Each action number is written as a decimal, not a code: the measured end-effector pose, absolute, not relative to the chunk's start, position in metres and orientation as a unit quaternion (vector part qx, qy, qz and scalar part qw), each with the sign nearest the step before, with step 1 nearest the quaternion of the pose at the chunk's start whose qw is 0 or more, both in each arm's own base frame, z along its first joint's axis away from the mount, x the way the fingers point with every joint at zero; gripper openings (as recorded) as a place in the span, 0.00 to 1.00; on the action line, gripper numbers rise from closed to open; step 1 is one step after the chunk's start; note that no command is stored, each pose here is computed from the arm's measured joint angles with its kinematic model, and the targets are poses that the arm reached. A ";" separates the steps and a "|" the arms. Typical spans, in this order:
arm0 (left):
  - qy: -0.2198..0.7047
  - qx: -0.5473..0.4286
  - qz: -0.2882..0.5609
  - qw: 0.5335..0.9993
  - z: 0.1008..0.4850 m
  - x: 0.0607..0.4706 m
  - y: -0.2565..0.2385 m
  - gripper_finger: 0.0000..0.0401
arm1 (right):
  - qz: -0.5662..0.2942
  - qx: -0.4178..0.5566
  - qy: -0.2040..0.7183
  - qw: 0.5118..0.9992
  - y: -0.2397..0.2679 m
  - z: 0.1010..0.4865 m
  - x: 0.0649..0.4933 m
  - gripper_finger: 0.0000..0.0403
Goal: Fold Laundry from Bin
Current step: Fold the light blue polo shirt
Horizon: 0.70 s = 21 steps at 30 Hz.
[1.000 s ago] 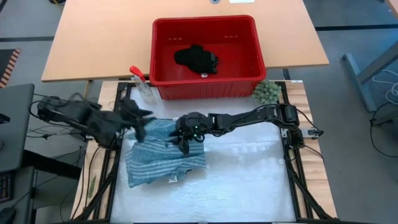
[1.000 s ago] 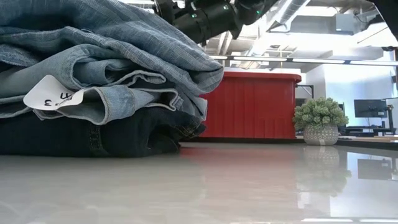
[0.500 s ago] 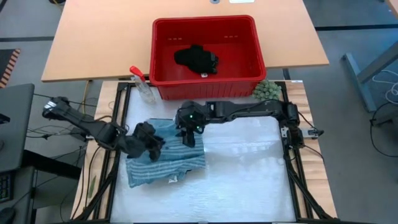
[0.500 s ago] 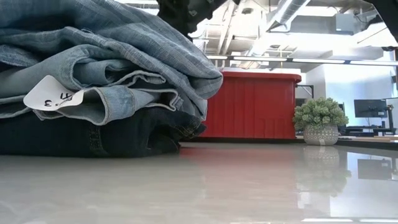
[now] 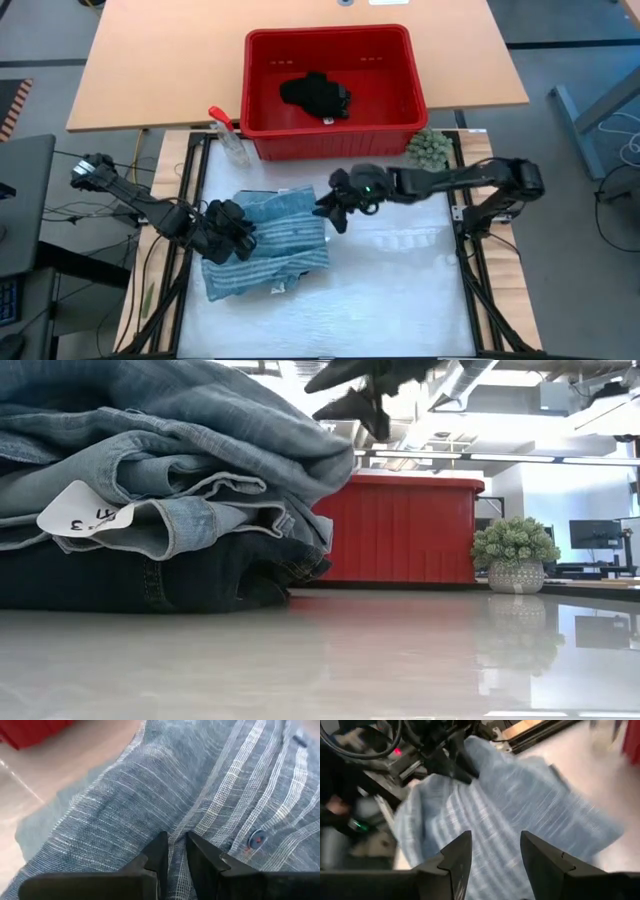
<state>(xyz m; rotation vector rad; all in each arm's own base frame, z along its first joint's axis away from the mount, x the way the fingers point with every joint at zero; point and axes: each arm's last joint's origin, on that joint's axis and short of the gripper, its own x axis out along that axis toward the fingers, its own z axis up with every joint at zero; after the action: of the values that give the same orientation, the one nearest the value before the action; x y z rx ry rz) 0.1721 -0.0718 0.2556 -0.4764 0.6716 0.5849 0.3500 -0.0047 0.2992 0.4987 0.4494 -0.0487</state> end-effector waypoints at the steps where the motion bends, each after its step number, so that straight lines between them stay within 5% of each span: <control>1: 0.317 -0.225 0.282 0.877 0.256 0.172 -0.072 0.15 | -0.023 0.266 0.207 0.941 -0.002 0.292 0.346 0.49; 15: 0.272 -0.196 0.326 0.884 0.259 0.173 -0.065 0.15 | -0.126 0.434 0.044 0.891 -0.001 0.252 0.301 0.49; 21: 0.282 -0.181 0.307 0.891 0.260 0.174 -0.066 0.22 | -0.136 0.538 0.069 0.829 -0.018 0.229 0.305 0.57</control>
<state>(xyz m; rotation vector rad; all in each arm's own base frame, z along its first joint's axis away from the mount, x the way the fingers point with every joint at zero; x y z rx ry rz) 0.1744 -0.0658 0.2597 -0.3759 0.5857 0.6377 0.3049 -0.0177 0.2290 1.1417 0.1464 -0.2880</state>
